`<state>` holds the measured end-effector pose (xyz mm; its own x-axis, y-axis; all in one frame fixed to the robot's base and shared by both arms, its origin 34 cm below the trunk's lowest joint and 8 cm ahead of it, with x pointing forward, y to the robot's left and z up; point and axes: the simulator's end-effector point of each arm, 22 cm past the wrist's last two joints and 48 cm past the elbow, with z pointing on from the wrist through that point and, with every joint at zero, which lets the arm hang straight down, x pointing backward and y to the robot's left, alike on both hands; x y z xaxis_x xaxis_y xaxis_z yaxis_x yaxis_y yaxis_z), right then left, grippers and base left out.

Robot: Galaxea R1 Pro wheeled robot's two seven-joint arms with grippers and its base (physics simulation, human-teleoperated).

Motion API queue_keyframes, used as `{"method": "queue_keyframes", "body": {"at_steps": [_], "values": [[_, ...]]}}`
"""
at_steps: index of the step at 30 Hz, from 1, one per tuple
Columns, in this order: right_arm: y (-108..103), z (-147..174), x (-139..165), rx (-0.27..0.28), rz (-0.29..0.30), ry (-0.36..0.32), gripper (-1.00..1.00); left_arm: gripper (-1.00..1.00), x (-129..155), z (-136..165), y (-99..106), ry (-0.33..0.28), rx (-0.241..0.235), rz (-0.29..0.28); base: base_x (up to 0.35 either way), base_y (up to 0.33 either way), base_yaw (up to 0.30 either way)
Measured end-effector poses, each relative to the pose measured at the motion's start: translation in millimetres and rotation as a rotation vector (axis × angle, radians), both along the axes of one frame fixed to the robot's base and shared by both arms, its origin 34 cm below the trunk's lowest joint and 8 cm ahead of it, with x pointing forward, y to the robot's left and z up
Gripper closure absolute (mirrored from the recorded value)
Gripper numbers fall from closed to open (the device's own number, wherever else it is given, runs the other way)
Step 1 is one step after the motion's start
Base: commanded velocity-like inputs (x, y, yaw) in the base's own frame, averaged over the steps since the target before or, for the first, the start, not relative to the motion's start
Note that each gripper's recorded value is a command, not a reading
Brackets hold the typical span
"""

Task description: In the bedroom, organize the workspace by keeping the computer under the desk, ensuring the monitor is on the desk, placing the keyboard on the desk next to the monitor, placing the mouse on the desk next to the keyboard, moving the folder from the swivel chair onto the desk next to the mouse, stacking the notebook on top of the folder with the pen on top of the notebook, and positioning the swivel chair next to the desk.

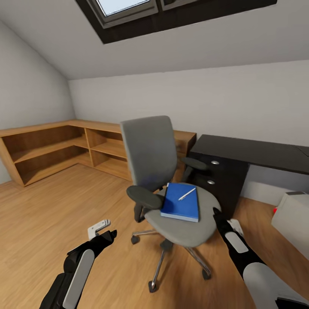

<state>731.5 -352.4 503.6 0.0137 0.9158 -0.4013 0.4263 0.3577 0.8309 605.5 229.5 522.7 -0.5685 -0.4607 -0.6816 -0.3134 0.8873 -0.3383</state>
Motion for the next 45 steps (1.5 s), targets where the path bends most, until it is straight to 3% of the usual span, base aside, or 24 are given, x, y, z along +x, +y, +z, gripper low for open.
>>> {"method": "queue_keyframes", "body": {"at_steps": [7, 20, 45], "values": [[-0.5, -0.3, 0.1, -0.001, -0.001, 0.0, -1.0, -1.0, 0.1, -0.3, -0.3, 0.001, 0.001, -0.001, 0.136, 0.0, 0.042], [2.0, -1.7, -0.2, 0.001, 0.001, 0.003, -1.0, -1.0, 0.1, -0.3, -1.2, 0.0, -0.001, -0.002, 0.005, 0.0, 0.254], [1.7, -0.6, 0.1, 0.0, 0.004, -0.002, -1.0, -1.0, -1.5, -5.8, -7.2, 0.013, 0.003, -0.016, 0.283, 0.0, 0.23]]}}
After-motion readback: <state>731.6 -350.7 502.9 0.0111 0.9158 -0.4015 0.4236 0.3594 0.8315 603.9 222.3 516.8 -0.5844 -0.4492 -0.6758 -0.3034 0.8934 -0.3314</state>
